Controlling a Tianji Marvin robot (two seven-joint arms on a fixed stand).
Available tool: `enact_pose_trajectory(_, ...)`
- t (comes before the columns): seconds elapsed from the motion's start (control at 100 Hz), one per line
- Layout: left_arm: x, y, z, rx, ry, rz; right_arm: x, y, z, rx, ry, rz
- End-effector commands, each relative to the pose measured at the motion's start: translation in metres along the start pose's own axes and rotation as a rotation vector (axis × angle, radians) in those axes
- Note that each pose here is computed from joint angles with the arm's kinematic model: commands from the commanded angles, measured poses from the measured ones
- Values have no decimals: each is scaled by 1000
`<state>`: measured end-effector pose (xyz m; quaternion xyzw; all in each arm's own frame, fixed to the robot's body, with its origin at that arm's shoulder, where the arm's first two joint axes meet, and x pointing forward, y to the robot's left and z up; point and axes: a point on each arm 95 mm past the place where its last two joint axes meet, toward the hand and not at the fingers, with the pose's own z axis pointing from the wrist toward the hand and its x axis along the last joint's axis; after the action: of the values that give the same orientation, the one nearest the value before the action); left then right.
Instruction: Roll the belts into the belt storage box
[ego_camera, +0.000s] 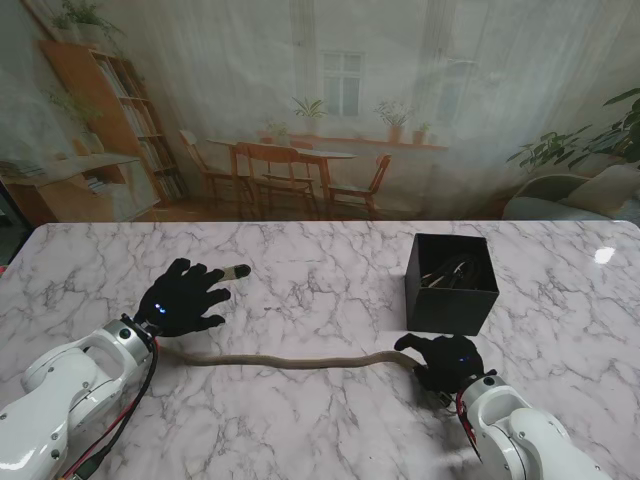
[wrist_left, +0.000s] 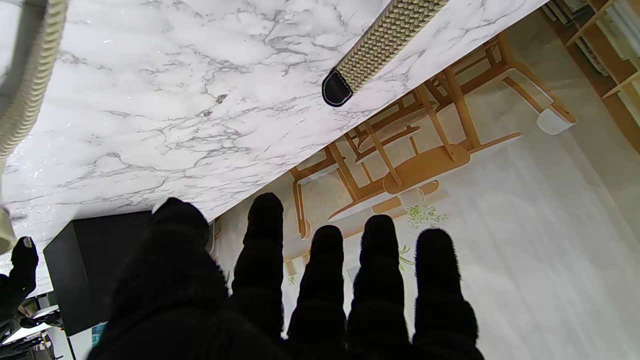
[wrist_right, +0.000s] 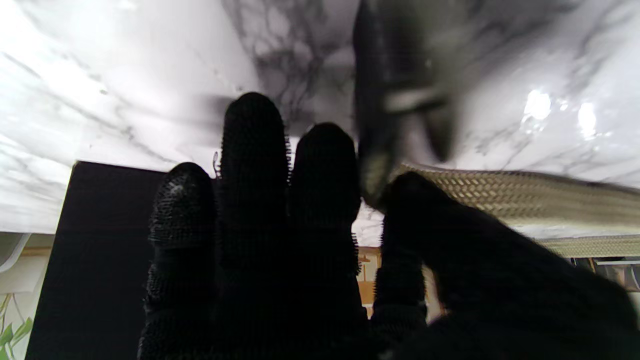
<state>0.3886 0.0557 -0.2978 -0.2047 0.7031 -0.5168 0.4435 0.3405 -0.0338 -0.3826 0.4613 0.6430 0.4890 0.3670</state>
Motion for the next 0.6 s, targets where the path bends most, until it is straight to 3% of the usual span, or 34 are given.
enact_pose_trajectory(0.0, 3, 1, 1, -13, 3, -8, 2, 0, -3, 31, 10, -10)
enact_pose_trajectory(0.43, 3, 1, 1, -19, 1, -12, -18, 14, -16, -72, 10, -89)
enact_pose_trajectory(0.59, 3, 1, 1, -18, -1, -11, -32, 21, -31, -47, -1, -223)
